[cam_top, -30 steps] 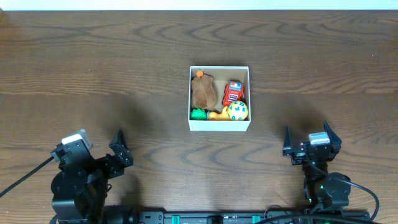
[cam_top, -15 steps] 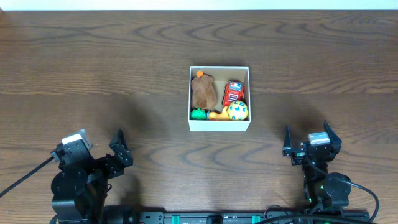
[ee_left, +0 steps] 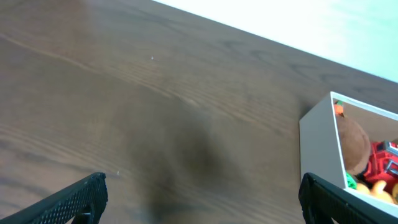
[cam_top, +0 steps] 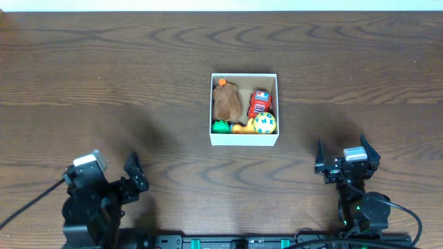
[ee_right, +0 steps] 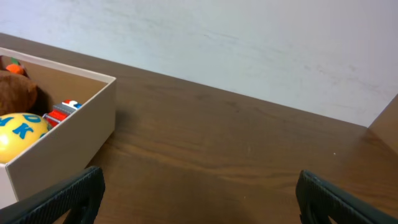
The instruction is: Pack container
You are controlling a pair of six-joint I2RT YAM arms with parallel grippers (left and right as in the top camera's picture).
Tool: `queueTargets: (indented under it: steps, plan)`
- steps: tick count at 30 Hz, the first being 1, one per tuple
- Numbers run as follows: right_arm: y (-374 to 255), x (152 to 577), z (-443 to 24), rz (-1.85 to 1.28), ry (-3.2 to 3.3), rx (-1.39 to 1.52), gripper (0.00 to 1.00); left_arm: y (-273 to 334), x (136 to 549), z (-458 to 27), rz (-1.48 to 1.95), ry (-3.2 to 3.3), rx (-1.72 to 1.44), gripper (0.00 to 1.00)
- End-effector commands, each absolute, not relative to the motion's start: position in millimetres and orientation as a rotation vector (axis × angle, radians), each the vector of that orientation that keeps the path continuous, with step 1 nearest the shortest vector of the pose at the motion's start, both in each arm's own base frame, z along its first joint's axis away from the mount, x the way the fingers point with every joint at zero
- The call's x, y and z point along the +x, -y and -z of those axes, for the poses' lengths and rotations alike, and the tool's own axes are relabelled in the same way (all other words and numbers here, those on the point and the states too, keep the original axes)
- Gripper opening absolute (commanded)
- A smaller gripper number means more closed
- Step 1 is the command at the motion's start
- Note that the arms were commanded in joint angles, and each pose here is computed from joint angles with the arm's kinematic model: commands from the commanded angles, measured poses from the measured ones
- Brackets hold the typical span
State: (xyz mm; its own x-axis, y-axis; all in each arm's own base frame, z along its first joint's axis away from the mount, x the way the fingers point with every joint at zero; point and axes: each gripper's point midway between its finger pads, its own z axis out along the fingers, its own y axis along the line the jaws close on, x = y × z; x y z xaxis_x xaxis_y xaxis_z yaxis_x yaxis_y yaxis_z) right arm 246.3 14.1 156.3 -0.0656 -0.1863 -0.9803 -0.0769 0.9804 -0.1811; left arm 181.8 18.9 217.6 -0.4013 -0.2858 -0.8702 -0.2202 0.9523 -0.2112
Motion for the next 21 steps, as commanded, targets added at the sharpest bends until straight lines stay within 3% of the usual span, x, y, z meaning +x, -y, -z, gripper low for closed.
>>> queueTargets:
  steps: [1,13,21]
  plan:
    - [-13.3,246.0,-156.0,0.085,-1.639,-0.186,0.99,-22.5,184.8,-196.8,0.044,-1.967,-0.347,0.98]
    - [-13.3,246.0,-156.0,0.085,-1.639,-0.186,0.99,-23.6,232.9,-157.8,0.050,-1.727,-0.289,0.98]
    - [-13.3,246.0,-156.0,0.085,-1.639,-0.186,0.99,-23.7,242.4,-137.0,0.017,-1.706,-0.245,0.98]
